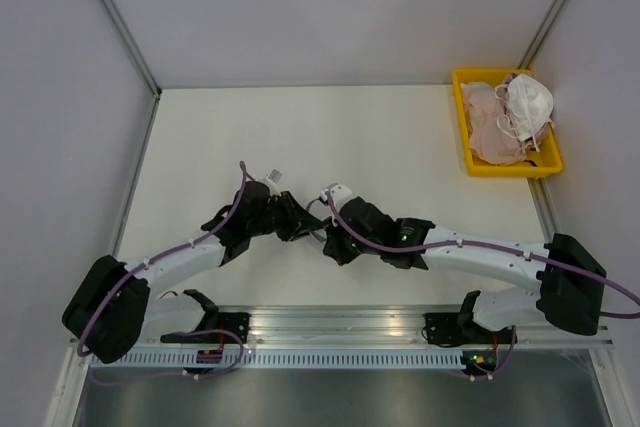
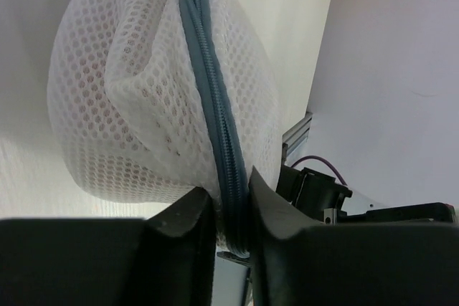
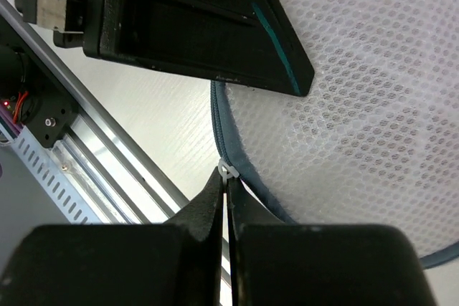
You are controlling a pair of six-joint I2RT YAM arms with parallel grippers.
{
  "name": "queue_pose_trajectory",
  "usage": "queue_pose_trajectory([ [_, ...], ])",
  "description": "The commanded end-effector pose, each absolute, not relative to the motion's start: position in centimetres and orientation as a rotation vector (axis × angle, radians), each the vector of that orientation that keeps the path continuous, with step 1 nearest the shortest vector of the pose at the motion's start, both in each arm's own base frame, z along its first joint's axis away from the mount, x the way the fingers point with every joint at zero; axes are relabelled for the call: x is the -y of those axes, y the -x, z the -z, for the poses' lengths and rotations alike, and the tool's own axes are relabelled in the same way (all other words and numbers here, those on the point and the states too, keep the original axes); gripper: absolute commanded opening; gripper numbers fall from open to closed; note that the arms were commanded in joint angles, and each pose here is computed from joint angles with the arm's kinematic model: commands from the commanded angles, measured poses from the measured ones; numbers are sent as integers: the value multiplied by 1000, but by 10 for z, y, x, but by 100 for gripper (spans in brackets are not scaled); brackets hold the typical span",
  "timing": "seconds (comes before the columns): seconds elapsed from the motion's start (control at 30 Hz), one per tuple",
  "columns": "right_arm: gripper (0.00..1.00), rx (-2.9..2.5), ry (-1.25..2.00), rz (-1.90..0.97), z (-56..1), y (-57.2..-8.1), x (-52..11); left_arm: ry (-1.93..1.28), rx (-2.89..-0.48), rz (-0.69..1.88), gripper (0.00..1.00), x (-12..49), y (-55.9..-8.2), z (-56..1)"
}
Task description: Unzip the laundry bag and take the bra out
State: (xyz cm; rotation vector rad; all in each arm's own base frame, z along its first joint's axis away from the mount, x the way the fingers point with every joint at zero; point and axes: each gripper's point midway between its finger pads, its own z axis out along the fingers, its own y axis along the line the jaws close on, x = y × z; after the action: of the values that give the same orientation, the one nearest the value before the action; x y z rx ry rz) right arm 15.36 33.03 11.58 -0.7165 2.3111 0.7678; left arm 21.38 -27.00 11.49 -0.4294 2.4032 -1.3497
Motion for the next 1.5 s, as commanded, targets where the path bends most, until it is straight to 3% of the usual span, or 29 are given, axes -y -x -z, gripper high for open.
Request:
queue_pose_trajectory([
  [0.0,1,-2273,716,-761,-126,-155,-327,400,-2273,1352,23,276,-236,-142],
  [0.07,0,-2284,711,-733,-123,-157,-325,398,-2272,1326,11,275,-240,-141],
  [0.27,0,-2371,678,-505,-104,-168,-299,320,-2277,1294,2,277,-252,-138],
  [0.87,0,-2426,454,129,-72,-204,-220,-42,-2348,1354,2,269,-272,-123],
  [1.17,1,-2369,334,218,-80,-227,-205,-204,-2359,1431,2,282,-294,-123],
  [1.2,0,-2357,315,207,-86,-229,-204,-198,-2357,1433,4,282,-302,-122],
  [1.27,0,-2343,292,198,-92,-230,-201,-197,-2341,1443,23,283,-310,-126],
  [1.3,0,-2335,284,198,-94,-231,-199,-191,-2346,1450,53,283,-312,-123],
  [1.4,1,-2316,263,171,-104,-232,-197,-172,-2347,1457,88,283,-316,-124],
  [1.47,1,-2315,260,170,-104,-231,-195,-140,-2362,1444,93,281,-315,-121],
])
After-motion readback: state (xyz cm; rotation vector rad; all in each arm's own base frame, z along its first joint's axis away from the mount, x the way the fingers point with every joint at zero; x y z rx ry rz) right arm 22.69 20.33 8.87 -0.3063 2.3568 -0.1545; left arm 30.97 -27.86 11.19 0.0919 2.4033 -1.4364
